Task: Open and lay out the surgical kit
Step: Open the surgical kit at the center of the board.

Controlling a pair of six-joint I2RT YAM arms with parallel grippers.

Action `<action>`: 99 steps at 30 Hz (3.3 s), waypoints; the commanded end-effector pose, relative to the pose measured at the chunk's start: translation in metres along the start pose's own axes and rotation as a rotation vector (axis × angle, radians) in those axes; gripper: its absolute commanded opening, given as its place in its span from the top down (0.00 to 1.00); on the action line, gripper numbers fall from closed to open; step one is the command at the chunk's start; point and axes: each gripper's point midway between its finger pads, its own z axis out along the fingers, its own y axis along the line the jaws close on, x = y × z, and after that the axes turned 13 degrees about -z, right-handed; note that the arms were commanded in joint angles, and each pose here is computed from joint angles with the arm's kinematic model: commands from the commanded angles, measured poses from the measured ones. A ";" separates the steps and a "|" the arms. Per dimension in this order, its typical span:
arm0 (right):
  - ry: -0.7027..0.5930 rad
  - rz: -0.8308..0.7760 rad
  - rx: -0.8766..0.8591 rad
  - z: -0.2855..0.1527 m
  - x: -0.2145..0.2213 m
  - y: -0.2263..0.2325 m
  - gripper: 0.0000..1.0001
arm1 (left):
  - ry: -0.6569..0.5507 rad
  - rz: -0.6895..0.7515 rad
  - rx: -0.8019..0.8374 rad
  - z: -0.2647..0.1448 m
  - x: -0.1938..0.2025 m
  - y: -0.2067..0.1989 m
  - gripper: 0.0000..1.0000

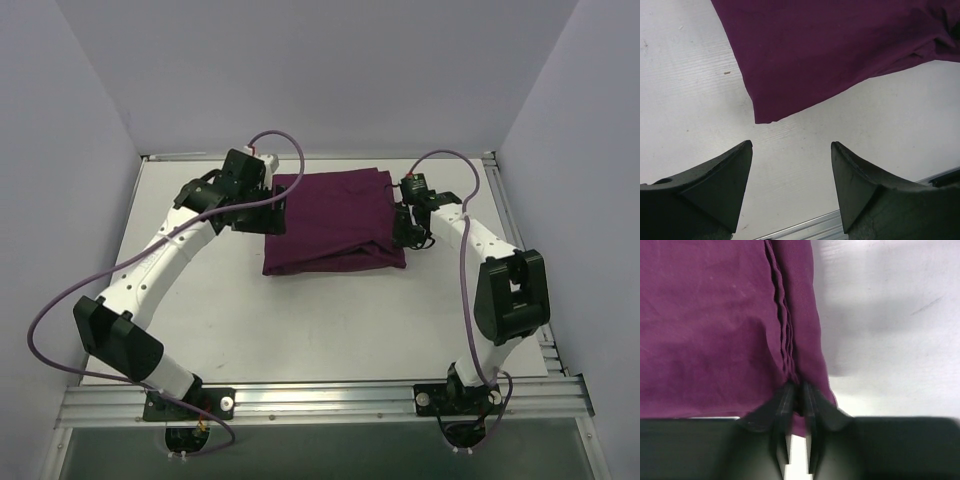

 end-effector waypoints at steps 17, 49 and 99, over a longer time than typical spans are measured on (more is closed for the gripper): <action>-0.132 0.255 -0.420 -0.103 -0.054 0.069 1.00 | -0.257 0.308 0.376 0.038 0.009 -0.171 0.05; -0.234 0.236 -0.264 -0.129 -0.087 0.020 0.26 | -0.329 0.202 -0.092 0.074 -0.056 -0.072 0.98; -0.121 -0.480 -0.404 0.015 -0.031 0.286 0.45 | -0.130 -0.455 -0.425 -0.003 -0.006 0.217 0.04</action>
